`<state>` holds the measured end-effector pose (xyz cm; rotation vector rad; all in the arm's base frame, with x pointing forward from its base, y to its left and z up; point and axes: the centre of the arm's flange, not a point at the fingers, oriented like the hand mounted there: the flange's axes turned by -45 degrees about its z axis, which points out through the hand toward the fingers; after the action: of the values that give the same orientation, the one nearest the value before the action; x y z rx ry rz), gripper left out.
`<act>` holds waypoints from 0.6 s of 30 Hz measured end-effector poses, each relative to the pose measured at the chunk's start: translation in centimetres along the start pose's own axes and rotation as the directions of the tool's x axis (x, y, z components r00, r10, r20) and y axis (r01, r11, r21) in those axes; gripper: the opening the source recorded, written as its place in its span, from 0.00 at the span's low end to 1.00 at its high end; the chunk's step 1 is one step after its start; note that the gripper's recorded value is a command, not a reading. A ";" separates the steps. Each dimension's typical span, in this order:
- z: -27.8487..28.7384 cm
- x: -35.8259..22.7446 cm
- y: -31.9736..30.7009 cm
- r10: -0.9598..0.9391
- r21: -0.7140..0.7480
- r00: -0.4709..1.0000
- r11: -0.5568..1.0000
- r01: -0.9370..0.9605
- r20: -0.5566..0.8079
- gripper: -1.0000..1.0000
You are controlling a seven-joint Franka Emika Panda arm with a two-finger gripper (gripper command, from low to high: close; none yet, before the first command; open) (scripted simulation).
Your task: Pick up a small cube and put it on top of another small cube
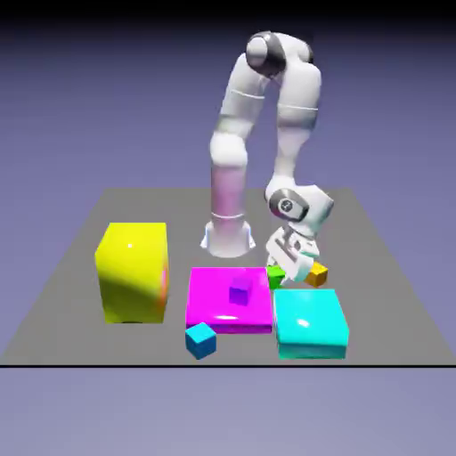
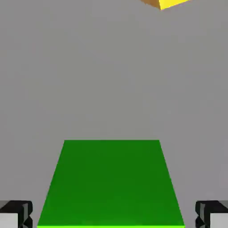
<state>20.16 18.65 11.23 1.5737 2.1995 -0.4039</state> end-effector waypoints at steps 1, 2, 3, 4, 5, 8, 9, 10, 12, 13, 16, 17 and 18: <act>-0.7 0.0 0.1 0.001 -0.002 1.000 1.000 -0.001 0.000 0.00; -1.3 -0.1 0.2 0.002 -0.004 1.000 1.000 -0.002 0.001 0.00; -2.0 -0.1 0.2 0.003 -0.005 1.000 1.000 -0.003 0.001 0.00; -2.6 -0.2 0.3 0.004 -0.006 1.000 1.000 -0.004 0.001 0.00; -3.2 -0.2 0.3 0.004 -0.006 1.000 1.000 -0.004 0.001 0.00; -4.9 -0.5 0.2 0.004 -0.005 1.000 1.000 -0.004 0.000 0.00; -5.4 -0.6 0.2 0.004 -0.004 1.000 1.000 -0.004 0.000 0.00; -5.9 -0.7 0.1 0.003 -0.002 1.000 1.000 -0.003 0.000 0.00; -6.8 -1.0 0.0 0.000 0.002 1.000 1.000 0.000 -0.001 0.00; -6.8 -1.0 0.0 0.000 0.002 1.000 1.000 0.000 -0.001 0.00; -7.7 -0.8 2.4 -0.049 -0.026 0.999 0.998 0.050 0.010 0.00; -7.8 -1.2 3.7 -0.059 -0.032 0.998 0.998 0.059 0.015 0.00; -7.8 -1.8 5.0 -0.065 -0.036 0.998 0.997 0.066 0.021 0.00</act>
<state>24.20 22.35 18.96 1.4754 2.2356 -0.3948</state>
